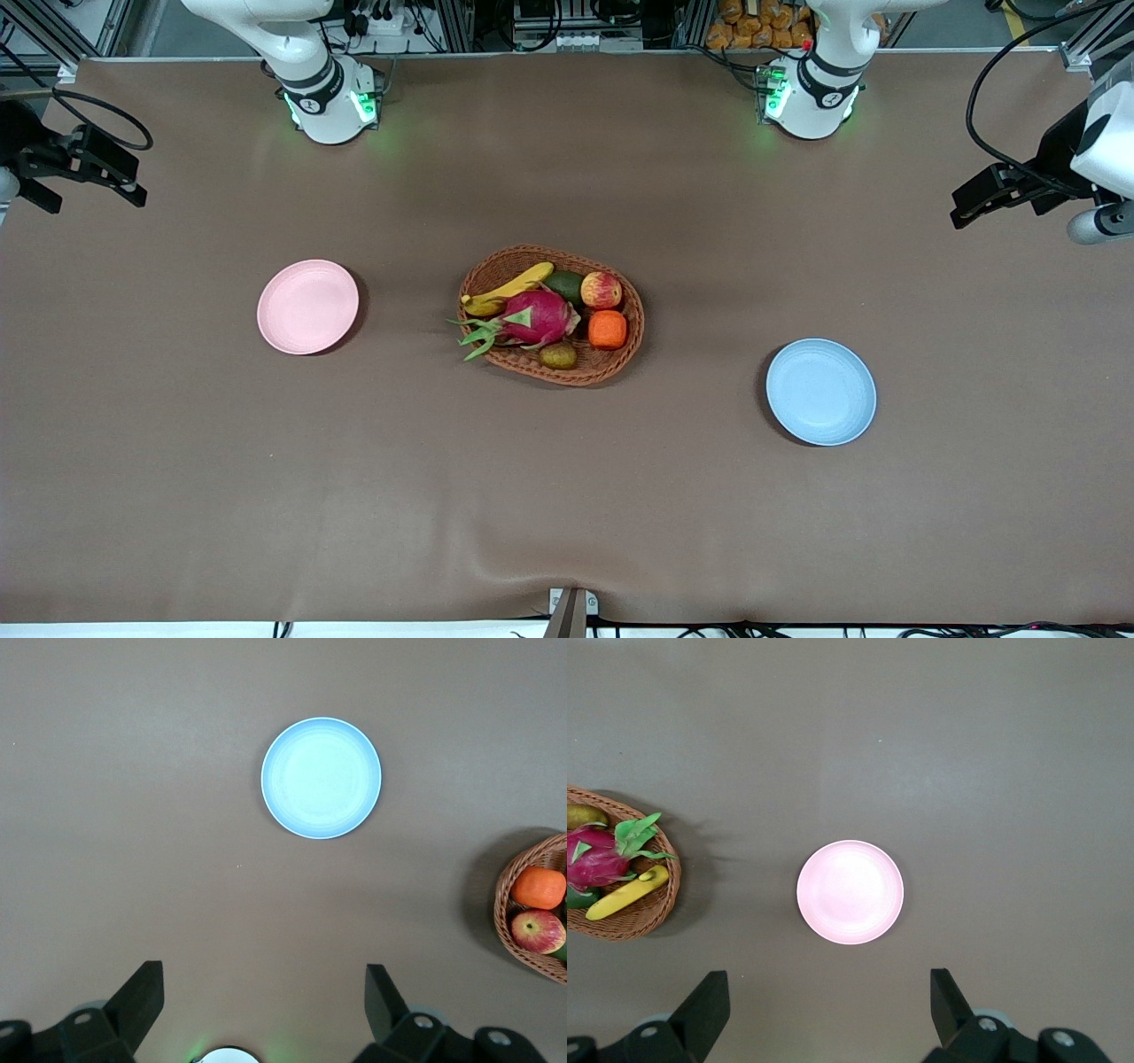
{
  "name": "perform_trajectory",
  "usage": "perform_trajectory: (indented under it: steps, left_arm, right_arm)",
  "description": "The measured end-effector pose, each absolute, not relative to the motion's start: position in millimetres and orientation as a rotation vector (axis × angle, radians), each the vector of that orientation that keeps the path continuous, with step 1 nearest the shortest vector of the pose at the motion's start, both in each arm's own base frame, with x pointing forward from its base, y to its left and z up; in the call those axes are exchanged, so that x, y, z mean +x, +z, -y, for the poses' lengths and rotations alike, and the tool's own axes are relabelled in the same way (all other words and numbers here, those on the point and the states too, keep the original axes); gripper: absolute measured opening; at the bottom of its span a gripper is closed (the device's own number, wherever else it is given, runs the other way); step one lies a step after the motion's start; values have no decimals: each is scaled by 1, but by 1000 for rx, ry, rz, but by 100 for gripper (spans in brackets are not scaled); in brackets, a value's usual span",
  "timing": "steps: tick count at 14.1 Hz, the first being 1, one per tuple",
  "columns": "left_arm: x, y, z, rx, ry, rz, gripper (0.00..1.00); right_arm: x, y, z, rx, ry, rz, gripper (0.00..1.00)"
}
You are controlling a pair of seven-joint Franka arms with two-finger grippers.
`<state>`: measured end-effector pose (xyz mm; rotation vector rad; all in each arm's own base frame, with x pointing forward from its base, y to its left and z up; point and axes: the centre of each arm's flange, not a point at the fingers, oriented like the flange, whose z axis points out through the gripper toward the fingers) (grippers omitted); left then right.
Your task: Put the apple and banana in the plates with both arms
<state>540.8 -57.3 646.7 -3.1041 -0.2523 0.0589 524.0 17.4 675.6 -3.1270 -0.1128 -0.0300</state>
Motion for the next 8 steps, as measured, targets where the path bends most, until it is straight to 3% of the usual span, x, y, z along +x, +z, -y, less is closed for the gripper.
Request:
perform_trajectory:
  steps: [8]
  left_arm:
    - [542,648,48,-3104,55,272,100]
  right_arm:
    - [527,671,-8,-3129,-14,85,100]
